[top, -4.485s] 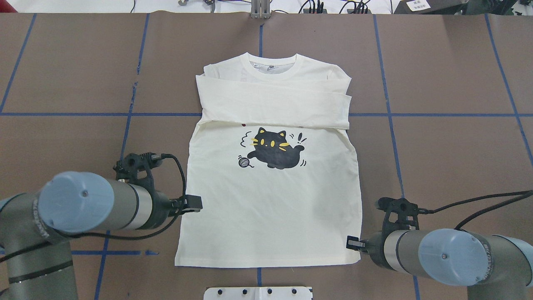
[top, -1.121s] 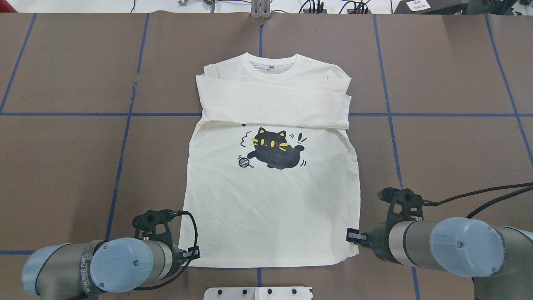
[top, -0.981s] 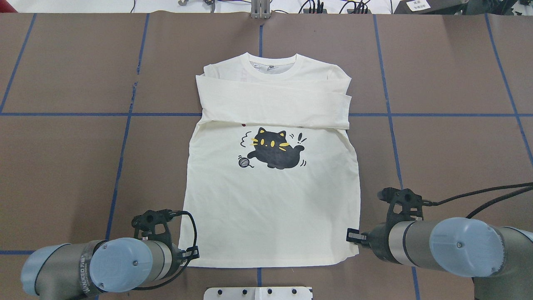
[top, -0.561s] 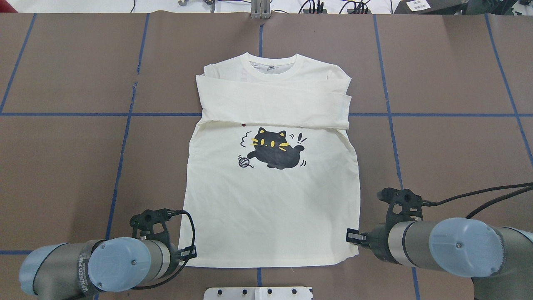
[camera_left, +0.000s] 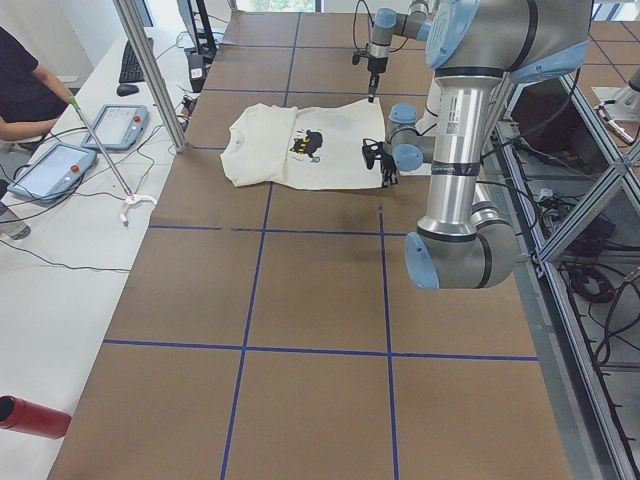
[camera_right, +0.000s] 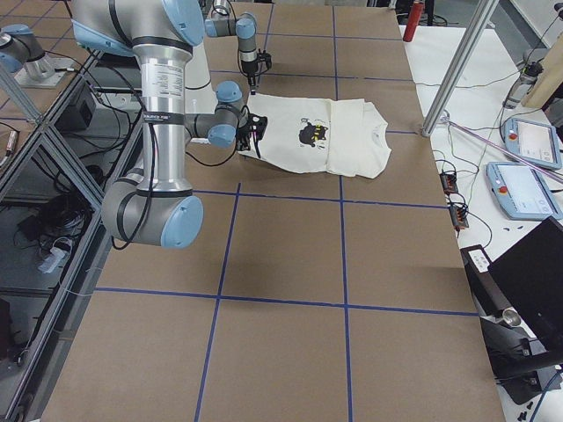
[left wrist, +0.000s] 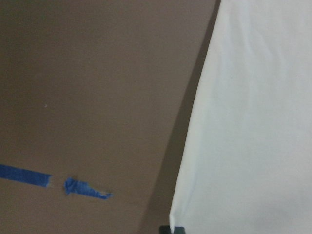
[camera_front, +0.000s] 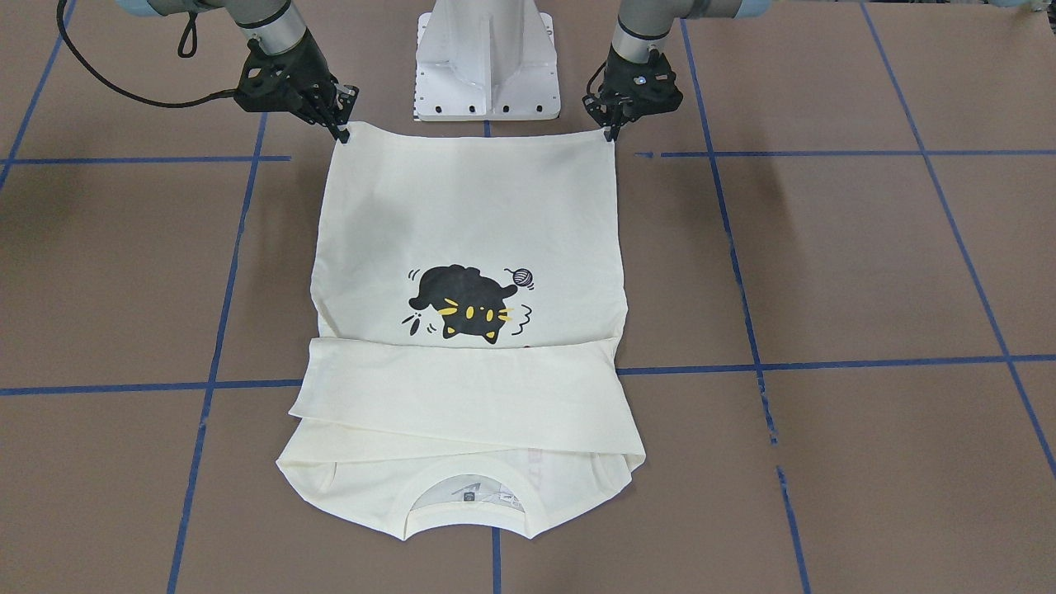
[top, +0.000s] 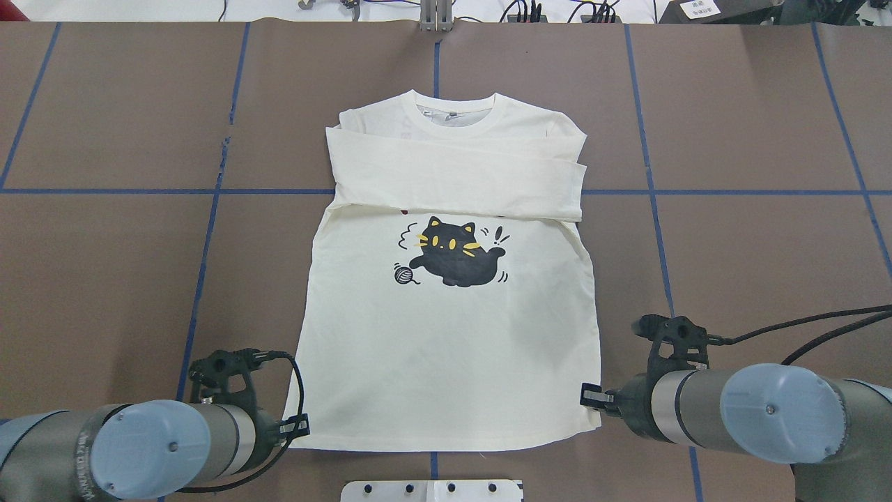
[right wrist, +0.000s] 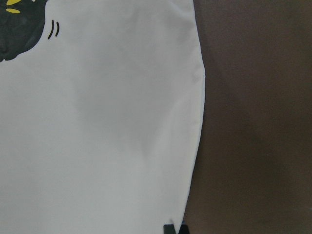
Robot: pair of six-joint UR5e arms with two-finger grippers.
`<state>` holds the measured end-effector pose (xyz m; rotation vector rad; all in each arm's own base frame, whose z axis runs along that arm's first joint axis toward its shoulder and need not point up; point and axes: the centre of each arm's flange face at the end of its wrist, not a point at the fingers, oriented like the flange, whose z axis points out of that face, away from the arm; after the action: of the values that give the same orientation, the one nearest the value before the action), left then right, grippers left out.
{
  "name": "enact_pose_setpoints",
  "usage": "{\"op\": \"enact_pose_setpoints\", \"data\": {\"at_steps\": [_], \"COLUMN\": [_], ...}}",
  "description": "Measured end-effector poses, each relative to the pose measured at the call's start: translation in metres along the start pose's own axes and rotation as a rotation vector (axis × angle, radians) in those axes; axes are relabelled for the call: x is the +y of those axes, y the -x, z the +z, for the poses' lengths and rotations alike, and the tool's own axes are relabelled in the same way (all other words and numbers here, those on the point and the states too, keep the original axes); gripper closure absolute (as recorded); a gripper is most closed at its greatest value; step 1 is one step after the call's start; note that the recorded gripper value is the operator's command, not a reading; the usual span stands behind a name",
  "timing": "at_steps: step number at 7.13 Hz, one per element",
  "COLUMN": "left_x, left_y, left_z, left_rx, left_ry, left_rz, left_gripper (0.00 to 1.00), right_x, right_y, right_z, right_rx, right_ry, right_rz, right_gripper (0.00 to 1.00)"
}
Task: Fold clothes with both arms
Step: 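Lift the hem with both grippers and fold it toward the collar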
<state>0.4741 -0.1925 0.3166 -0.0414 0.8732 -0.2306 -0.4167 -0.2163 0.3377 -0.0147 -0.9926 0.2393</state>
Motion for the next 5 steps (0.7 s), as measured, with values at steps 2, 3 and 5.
{"op": "enact_pose_setpoints", "data": {"at_steps": [2,3,5], "left_x": [0.008,0.023,0.065], "left_y": [0.007,0.003,-0.003], "left_z": [-0.035,-0.051,-0.091], "left_rx": [0.045,0.077,0.130], "left_ry": [0.020,0.050,0.137], "left_rz": [0.015,0.036,0.091], "left_gripper": [1.00,1.00,1.00], "right_x": [0.003,0.008,0.026], "right_y": [-0.001,-0.005,-0.015], "right_z": [-0.022,-0.040,-0.097], "right_rx": [-0.020,-0.031,-0.054], "right_ry": [0.028,0.074,0.235], "right_rz": [0.000,-0.002,-0.010], "right_gripper": [1.00,1.00,1.00]}}
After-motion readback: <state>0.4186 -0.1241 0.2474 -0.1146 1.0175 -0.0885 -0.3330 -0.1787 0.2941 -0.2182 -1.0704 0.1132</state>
